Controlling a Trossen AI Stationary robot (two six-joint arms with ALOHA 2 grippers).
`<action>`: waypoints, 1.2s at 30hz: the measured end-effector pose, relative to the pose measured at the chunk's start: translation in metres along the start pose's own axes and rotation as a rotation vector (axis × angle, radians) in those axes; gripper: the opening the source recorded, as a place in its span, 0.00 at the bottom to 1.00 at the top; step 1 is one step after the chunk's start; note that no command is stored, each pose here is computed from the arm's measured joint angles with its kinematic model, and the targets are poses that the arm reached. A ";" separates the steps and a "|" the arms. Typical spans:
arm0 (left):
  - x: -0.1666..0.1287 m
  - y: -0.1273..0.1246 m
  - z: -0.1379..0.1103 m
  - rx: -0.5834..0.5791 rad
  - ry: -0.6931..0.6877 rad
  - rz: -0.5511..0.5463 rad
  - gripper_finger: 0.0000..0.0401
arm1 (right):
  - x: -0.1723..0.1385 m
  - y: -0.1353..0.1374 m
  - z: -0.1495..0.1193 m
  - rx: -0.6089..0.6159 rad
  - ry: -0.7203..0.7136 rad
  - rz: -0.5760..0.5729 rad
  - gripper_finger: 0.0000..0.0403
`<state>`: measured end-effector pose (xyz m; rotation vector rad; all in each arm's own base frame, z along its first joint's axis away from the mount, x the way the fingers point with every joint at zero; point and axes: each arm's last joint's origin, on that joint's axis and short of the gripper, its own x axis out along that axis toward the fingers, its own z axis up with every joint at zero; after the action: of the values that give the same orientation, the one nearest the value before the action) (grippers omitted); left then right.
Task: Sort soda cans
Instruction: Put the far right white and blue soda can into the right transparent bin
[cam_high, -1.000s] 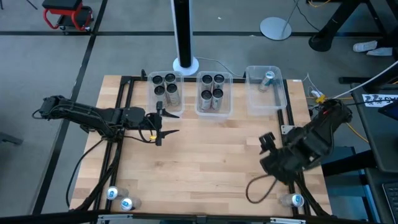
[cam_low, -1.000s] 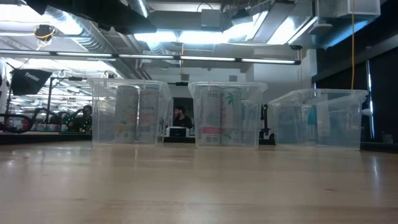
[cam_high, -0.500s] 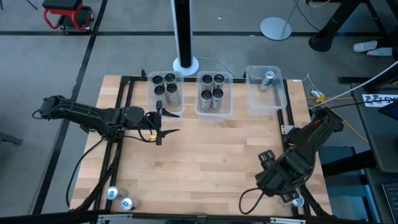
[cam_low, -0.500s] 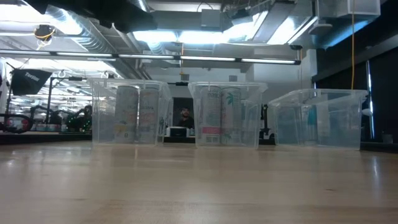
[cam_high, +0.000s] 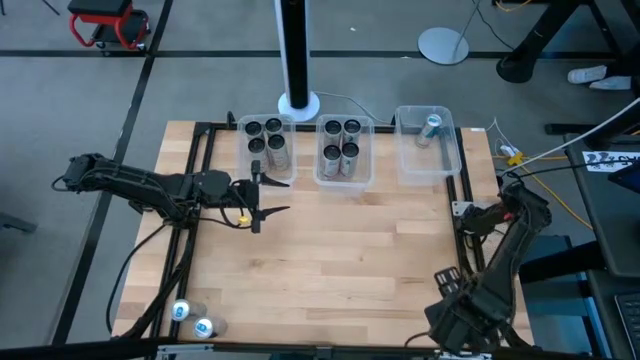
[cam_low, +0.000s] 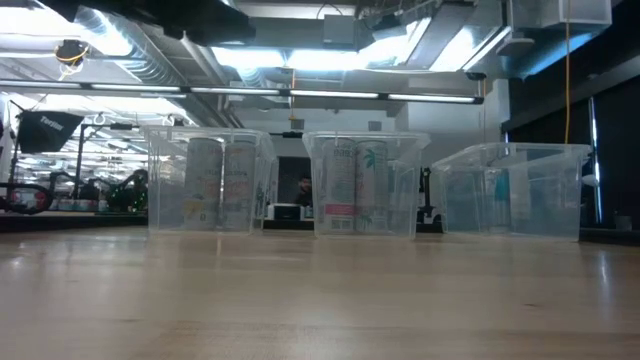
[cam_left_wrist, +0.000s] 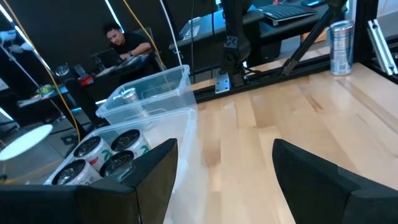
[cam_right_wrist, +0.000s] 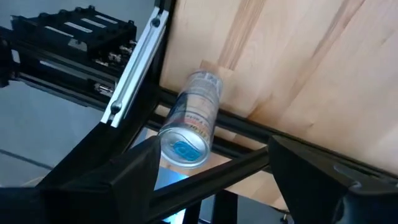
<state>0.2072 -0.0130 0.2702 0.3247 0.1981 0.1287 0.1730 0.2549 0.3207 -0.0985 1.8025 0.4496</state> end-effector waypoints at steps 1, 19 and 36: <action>0.000 0.000 0.000 0.004 -0.003 0.001 0.63 | 0.001 0.002 -0.001 0.007 -0.005 -0.014 0.74; 0.000 0.001 0.002 0.048 -0.020 0.007 0.63 | 0.011 0.022 -0.015 0.183 -0.045 -0.084 0.74; 0.000 0.001 0.002 0.042 -0.024 0.007 0.63 | 0.051 0.028 -0.002 0.142 0.152 -0.093 0.74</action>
<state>0.2076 -0.0131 0.2726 0.3690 0.1763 0.1280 0.1488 0.2886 0.2802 -0.1198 1.9642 0.2526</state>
